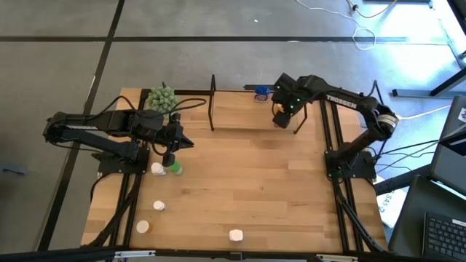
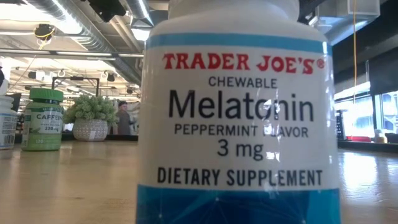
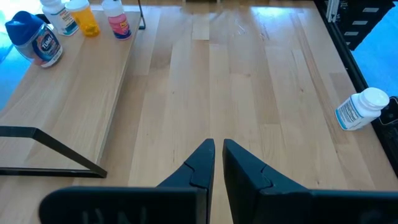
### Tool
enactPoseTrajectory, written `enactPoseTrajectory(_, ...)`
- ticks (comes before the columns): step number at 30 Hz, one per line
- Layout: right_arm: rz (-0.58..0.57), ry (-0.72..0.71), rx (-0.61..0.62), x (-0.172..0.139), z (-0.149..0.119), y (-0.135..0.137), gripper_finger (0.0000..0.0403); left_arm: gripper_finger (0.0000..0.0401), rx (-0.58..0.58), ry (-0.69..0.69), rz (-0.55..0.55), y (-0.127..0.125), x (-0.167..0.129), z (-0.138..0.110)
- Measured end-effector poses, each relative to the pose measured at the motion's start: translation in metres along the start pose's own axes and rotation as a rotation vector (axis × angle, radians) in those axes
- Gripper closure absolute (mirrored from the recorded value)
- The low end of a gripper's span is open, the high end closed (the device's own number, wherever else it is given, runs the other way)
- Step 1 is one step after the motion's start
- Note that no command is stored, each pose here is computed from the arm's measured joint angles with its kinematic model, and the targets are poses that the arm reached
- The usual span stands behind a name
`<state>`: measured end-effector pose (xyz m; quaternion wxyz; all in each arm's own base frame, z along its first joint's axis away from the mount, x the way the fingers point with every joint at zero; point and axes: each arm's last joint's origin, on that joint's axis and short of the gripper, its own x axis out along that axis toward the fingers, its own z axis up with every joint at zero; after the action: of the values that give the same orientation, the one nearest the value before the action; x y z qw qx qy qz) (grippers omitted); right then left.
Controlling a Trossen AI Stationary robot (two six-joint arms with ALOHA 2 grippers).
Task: Pick and place medicine bottles onto shelf by color
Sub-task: Put the green medicine on the shelf
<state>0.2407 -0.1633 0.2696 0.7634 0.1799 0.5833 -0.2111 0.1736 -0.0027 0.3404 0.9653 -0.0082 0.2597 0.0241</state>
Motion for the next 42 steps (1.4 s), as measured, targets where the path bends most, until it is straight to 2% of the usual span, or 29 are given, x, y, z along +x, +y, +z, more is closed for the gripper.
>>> enactPoseTrajectory(6,0.057,-0.109,0.036,-0.037,-0.015,0.005,0.0174,0.0374,0.000,0.000,0.000,0.000,0.000,0.000)
enactPoseTrajectory(10,0.096,-0.203,-0.006,-0.065,-0.030,0.020,0.0173,0.0374,0.000,0.000,0.000,0.000,0.000,0.000)
enactPoseTrajectory(14,0.049,-0.294,-0.064,-0.089,-0.047,0.037,0.0175,0.0374,0.000,0.000,0.000,0.000,0.000,0.000)
enactPoseTrajectory(17,0.068,-0.353,-0.136,-0.102,-0.057,0.054,0.0175,0.0374,0.000,0.000,0.000,0.000,0.000,0.000)
enactPoseTrajectory(27,0.214,-0.436,-0.390,-0.112,-0.072,0.113,0.0176,0.0374,0.000,-0.005,0.000,0.000,0.000,0.000)
enactPoseTrajectory(29,0.244,-0.466,-0.396,-0.115,-0.074,0.123,0.0176,0.0374,-0.010,-0.033,-0.002,0.000,0.000,0.003)
enactPoseTrajectory(32,0.276,-0.524,-0.374,-0.120,-0.076,0.136,0.0176,0.0374,-0.103,-0.040,-0.010,0.000,0.000,0.004)
enactPoseTrajectory(34,0.299,-0.563,-0.384,-0.123,-0.078,0.144,0.0176,0.0374,-0.121,-0.034,-0.019,-0.001,0.000,0.003)
enactPoseTrajectory(37,0.322,-0.577,-0.416,-0.125,-0.082,0.153,0.0176,0.0374,-0.164,-0.003,-0.120,-0.004,-0.002,0.001)
enactPoseTrajectory(40,0.292,-0.596,-0.373,-0.127,-0.086,0.158,0.0176,0.0374,-0.184,0.033,-0.307,-0.011,-0.012,-0.003)
enactPoseTrajectory(42,0.260,-0.611,-0.356,-0.127,-0.088,0.161,0.0176,0.0374,-0.233,0.083,-0.352,-0.013,-0.017,-0.007)
